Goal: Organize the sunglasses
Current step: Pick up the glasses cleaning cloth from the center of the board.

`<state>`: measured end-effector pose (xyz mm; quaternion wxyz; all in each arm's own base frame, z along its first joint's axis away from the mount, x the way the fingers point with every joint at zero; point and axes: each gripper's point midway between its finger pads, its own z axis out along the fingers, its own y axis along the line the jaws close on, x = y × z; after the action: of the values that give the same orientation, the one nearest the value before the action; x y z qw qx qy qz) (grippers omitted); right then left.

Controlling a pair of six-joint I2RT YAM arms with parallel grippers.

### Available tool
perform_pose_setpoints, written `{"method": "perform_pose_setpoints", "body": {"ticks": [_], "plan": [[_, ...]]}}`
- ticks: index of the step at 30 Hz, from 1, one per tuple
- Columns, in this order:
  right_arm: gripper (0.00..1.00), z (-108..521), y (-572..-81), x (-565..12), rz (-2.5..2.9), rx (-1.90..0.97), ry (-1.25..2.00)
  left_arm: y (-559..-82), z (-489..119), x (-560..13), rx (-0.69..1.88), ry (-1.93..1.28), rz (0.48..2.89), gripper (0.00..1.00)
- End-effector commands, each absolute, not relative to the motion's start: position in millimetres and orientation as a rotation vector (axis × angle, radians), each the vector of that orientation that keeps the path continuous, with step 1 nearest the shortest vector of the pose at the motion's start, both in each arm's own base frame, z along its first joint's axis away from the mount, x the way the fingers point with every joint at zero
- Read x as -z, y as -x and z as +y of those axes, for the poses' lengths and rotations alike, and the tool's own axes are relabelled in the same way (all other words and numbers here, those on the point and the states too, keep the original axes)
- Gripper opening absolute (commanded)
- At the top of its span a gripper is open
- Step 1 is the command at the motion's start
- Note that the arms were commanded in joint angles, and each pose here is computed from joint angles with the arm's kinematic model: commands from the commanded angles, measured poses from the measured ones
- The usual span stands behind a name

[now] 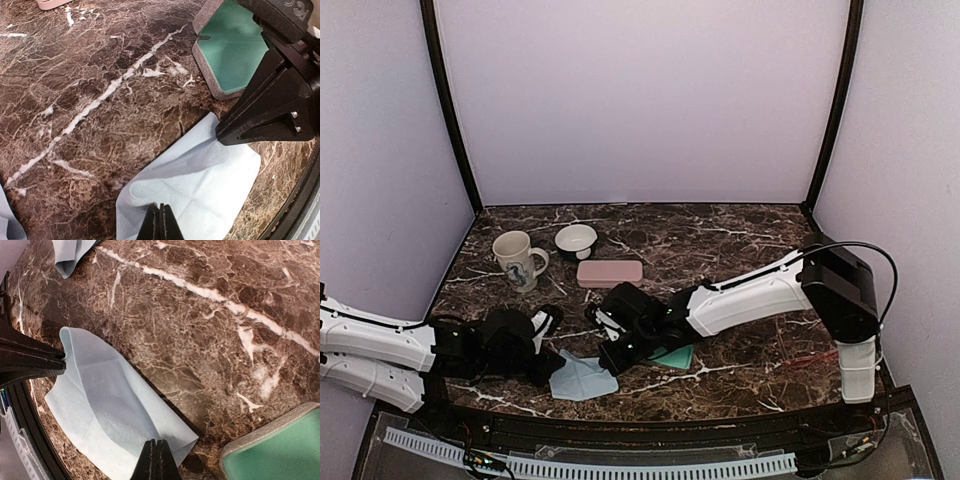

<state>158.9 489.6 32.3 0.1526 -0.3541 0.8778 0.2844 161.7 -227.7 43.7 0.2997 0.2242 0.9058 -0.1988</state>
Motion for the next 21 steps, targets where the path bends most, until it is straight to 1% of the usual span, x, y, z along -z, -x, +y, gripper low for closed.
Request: {"method": "perform_pose_setpoints", "body": {"ticks": [1,11,21], "plan": [[0.00,495.7,-160.2,-57.5,2.466,-0.907,0.988,-162.2,-237.2,-53.6,0.586,-0.633,2.359,0.00],[0.00,490.7,-153.0,-62.3,2.468,-0.928,1.040,-149.6,-240.6,-60.3,0.633,-0.748,2.349,0.00],[0.00,478.3,-150.8,-57.9,2.502,-0.930,1.074,-133.4,-233.3,-55.7,0.647,-0.768,2.422,0.00]]}}
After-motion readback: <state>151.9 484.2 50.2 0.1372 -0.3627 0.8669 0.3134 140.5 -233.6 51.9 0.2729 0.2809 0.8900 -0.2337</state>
